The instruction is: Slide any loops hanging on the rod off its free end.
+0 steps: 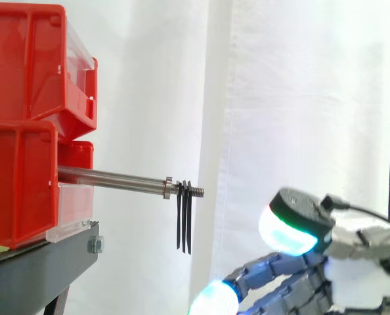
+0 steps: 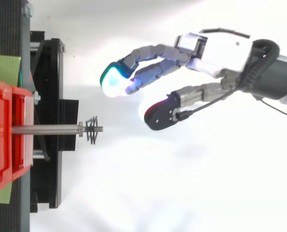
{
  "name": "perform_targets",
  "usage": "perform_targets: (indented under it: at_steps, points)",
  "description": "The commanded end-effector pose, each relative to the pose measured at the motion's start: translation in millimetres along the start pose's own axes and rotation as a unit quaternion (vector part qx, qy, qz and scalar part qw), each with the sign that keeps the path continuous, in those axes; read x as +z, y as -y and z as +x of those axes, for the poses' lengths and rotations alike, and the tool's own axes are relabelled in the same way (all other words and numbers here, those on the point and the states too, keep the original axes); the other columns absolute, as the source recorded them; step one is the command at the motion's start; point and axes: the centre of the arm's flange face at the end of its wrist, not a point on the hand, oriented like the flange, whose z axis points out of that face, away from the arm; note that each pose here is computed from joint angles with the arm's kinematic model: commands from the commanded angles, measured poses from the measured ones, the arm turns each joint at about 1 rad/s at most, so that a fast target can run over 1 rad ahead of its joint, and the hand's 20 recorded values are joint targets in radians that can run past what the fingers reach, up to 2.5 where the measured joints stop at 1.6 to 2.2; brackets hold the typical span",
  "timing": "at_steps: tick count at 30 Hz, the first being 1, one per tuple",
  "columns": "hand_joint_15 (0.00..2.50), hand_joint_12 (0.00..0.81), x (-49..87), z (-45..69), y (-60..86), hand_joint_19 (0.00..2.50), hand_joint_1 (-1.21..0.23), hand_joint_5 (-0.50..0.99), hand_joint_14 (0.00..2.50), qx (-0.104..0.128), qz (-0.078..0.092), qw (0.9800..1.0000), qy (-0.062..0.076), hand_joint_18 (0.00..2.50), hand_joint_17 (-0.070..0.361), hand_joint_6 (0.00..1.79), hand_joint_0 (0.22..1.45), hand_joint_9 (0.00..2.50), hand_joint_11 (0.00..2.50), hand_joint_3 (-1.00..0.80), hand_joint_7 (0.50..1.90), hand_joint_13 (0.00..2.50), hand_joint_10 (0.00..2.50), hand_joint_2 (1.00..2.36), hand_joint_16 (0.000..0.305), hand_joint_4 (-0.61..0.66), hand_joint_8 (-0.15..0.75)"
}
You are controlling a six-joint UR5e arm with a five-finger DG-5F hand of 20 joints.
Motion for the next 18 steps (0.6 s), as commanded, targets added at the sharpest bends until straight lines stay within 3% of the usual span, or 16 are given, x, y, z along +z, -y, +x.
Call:
perform_targets:
  at_steps: [1, 4, 6, 9, 14, 15, 18]
  points:
    - [0.02, 0.340, 16.2, 13.4, 15.9, 0.12, -0.66, -0.17, 0.00, 0.013, -0.055, 0.9984, -0.005, 0.58, 0.087, 0.50, 0.52, 0.79, 0.00, -0.50, 0.80, 0.75, 0.00, 1.00, 0.038, 0.29, 0.298]
    - [0.03, 0.338, 23.0, 21.6, 15.3, 0.13, -0.71, -0.17, 0.00, 0.007, -0.086, 0.9961, -0.020, 0.57, 0.084, 0.50, 0.54, 0.78, 0.02, -0.50, 0.85, 0.74, 0.00, 1.00, 0.037, 0.30, 0.293]
    - [0.03, 0.332, 23.2, 22.9, 14.5, 0.13, -0.75, -0.16, 0.00, -0.005, -0.092, 0.9954, -0.025, 0.56, 0.082, 0.50, 0.56, 0.78, 0.03, -0.50, 0.90, 0.74, 0.00, 1.00, 0.036, 0.28, 0.283]
    - [0.04, 0.325, 24.4, 28.0, 10.8, 0.13, -0.78, -0.15, 0.00, -0.059, -0.109, 0.9914, -0.042, 0.55, 0.080, 0.50, 0.57, 0.78, 0.04, -0.50, 0.92, 0.74, 0.00, 1.00, 0.036, 0.28, 0.278]
    - [0.04, 0.327, 27.2, 25.8, 15.7, 0.15, -0.79, -0.15, 0.00, -0.105, -0.122, 0.9863, -0.035, 0.55, 0.079, 0.50, 0.58, 0.79, 0.05, -0.50, 0.93, 0.73, 0.00, 1.00, 0.035, 0.29, 0.276]
    - [0.04, 0.326, 29.9, 23.9, 12.7, 0.15, -0.79, -0.15, 0.00, -0.112, -0.139, 0.9836, -0.028, 0.55, 0.079, 0.50, 0.57, 0.79, 0.06, -0.50, 0.93, 0.73, 0.00, 1.00, 0.035, 0.29, 0.275]
    - [0.05, 0.327, 31.8, 22.9, 17.3, 0.15, -0.79, -0.15, 0.00, -0.111, -0.146, 0.9828, -0.024, 0.56, 0.080, 0.50, 0.57, 0.79, 0.06, -0.50, 0.92, 0.74, 0.00, 1.00, 0.035, 0.29, 0.276]
